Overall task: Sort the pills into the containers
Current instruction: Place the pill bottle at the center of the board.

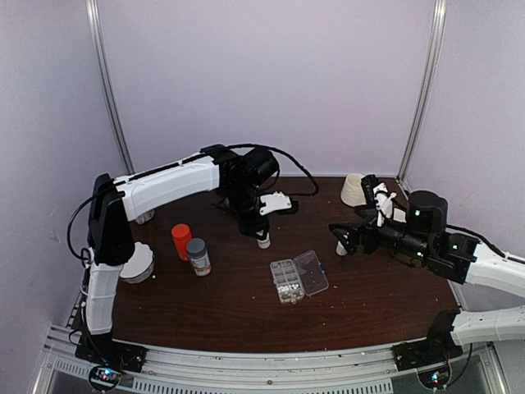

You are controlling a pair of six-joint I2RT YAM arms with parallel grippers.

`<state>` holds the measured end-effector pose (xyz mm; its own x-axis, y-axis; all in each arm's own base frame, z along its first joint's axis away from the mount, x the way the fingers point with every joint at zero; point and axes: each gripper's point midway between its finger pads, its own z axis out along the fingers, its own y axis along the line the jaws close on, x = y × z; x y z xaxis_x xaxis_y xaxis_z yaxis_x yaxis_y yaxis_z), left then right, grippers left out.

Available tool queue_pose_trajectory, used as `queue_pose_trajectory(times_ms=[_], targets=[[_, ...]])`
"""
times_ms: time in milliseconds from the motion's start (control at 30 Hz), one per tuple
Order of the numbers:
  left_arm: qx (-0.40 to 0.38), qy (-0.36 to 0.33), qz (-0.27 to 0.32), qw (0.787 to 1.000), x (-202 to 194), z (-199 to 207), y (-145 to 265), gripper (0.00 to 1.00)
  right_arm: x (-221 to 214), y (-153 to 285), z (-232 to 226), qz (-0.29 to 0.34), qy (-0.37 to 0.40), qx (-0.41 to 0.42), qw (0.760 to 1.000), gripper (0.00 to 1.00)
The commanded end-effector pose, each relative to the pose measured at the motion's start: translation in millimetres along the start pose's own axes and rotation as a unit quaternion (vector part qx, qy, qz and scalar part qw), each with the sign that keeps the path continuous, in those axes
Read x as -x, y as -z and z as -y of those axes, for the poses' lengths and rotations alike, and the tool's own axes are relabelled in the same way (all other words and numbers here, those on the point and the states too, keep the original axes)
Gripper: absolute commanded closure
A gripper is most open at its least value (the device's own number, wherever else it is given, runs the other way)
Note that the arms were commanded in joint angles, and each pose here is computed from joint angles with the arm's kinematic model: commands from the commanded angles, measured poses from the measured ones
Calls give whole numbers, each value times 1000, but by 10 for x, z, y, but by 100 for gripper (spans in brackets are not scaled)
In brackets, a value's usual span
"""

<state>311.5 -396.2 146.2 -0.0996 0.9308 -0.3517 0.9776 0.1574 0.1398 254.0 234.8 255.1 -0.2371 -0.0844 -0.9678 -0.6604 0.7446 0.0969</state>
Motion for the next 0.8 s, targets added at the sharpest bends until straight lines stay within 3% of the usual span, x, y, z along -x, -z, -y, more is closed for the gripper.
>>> queue_pose_trajectory(times_ms=[0, 333, 633, 767], targets=[[-14, 96, -32, 995, -184, -160, -100, 100, -143, 65, 227, -3, -47, -61, 997, 0], [-6, 195, -64, 979, -461, -582, -554, 100, -216, 231, 269, 10, -54, -69, 996, 0], [4, 250, -46, 967, -513, -918, -656, 98, -247, 253, 268, 2, -50, -70, 996, 0], [-5, 246, -49, 968, -529, -882, -691, 74, -271, 247, 253, -5, -47, -65, 997, 0]])
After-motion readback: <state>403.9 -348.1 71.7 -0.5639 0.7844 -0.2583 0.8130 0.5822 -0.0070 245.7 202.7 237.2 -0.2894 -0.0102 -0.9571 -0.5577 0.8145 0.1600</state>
